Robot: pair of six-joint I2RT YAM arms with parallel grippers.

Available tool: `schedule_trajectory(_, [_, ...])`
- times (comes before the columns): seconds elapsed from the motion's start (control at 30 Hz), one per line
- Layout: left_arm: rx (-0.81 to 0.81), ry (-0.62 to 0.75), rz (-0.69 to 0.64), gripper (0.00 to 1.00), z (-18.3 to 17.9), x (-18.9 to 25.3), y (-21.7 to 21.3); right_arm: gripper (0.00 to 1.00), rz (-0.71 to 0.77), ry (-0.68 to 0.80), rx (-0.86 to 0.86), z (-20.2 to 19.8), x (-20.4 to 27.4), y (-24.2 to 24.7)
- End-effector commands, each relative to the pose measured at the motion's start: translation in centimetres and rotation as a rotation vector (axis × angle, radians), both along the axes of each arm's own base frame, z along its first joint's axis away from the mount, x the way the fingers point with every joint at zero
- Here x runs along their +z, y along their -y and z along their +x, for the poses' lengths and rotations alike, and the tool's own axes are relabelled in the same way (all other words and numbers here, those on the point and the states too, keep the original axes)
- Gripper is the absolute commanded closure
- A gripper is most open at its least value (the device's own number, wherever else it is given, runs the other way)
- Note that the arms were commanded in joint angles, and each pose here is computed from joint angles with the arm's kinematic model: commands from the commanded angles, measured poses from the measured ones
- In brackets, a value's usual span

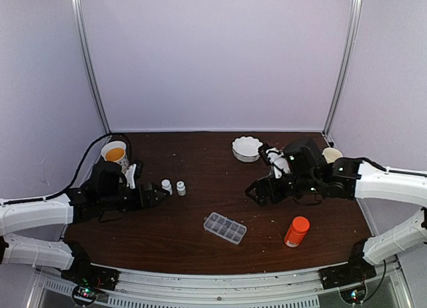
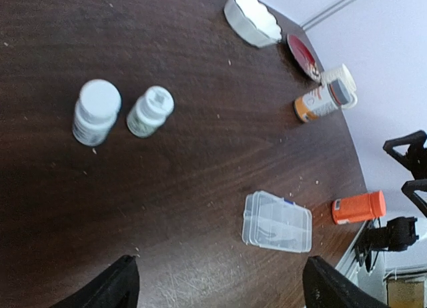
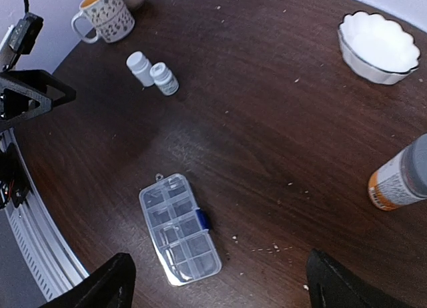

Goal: Sort the pills into containers
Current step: Rotate the pill container at the center of the board.

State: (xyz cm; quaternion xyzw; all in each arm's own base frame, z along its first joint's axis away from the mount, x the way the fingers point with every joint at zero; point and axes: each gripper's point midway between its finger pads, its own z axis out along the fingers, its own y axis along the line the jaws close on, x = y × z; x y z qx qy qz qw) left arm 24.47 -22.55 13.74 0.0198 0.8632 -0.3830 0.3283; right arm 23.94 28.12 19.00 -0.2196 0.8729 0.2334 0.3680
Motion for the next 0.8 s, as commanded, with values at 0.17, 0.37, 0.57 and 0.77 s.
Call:
schedule_trajectory(0.17, [-0.1,-0.041,0.013,0.12,-4.1,-3.1,5.4,0.1,-0.146,-0.124,0.113,-1.5,-5.9,-6.3])
schedule_trajectory(0.37, [-0.153,-0.124,-0.07,0.14,-6.3,-5.1,7.8,0.04,-0.216,-0.199,0.128,-1.7,-9.8,-6.7])
schedule_trajectory(0.57, [-0.236,-0.201,-0.099,0.22,-7.6,-6.6,11.3,0.05,-0.208,-0.318,0.196,-3.1,-12.6,-8.1])
schedule_trajectory(0.77, [-0.261,-0.261,-0.211,0.33,-7.8,-7.9,13.6,0.09,-0.167,-0.405,0.258,-4.8,-13.7,-8.8])
